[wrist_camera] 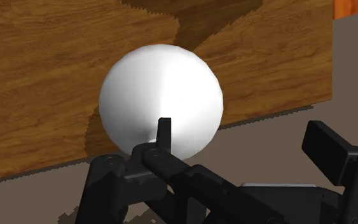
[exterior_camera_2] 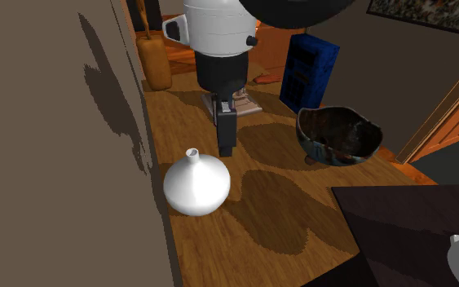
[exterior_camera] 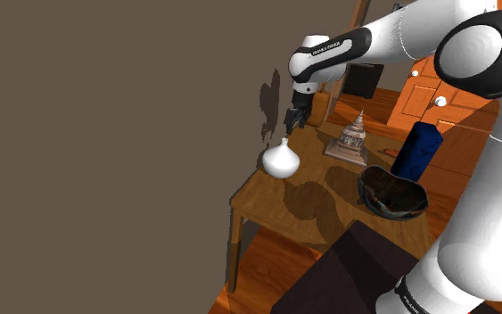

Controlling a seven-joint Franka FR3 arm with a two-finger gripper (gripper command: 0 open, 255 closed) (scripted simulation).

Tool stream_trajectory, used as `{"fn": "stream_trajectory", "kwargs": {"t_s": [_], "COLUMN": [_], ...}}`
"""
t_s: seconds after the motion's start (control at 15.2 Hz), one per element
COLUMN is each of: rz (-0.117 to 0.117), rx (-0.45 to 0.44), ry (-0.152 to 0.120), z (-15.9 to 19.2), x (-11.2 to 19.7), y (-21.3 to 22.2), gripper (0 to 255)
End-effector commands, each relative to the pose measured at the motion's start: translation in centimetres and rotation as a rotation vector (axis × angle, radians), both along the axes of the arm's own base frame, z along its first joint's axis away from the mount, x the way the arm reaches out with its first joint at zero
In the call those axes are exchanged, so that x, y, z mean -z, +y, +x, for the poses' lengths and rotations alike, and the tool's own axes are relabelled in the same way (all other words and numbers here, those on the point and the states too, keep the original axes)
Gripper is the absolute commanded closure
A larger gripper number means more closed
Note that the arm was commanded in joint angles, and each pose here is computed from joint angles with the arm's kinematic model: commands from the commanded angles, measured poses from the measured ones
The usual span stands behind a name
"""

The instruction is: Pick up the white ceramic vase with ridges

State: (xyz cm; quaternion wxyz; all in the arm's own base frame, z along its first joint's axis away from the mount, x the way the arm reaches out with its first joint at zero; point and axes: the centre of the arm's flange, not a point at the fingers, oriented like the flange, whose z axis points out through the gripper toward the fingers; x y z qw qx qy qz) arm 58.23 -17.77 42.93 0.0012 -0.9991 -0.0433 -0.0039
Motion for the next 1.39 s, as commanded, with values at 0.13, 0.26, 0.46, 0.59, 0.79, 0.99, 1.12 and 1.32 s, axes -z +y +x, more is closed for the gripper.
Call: {"fn": "stream_trajectory", "kwargs": {"t_s": [0.13,0.26,0.46,0.59,0.79,0.99,1.12,1.32], "rz": [0.001,0.001,0.002,0.002,0.002,0.002,0.002,0.002], "rx": [-0.005,-0.007,-0.009,-0.009,-0.009,-0.009,-0.009,-0.009], "ry": [0.014,0.021,0.028,0.028,0.028,0.028,0.028,0.028], "z": [3.9,5.8,8.1,8.1,8.1,8.1,8.2,8.2], "x": [3.1,4.6,6.4,7.4,9.0,10.4,10.4,10.4], "y": [-2.3,-3.5,-4.9,-4.9,-4.9,-4.9,-5.0,-5.0], "gripper": [0,0,0,0,0,0,255,255]}}
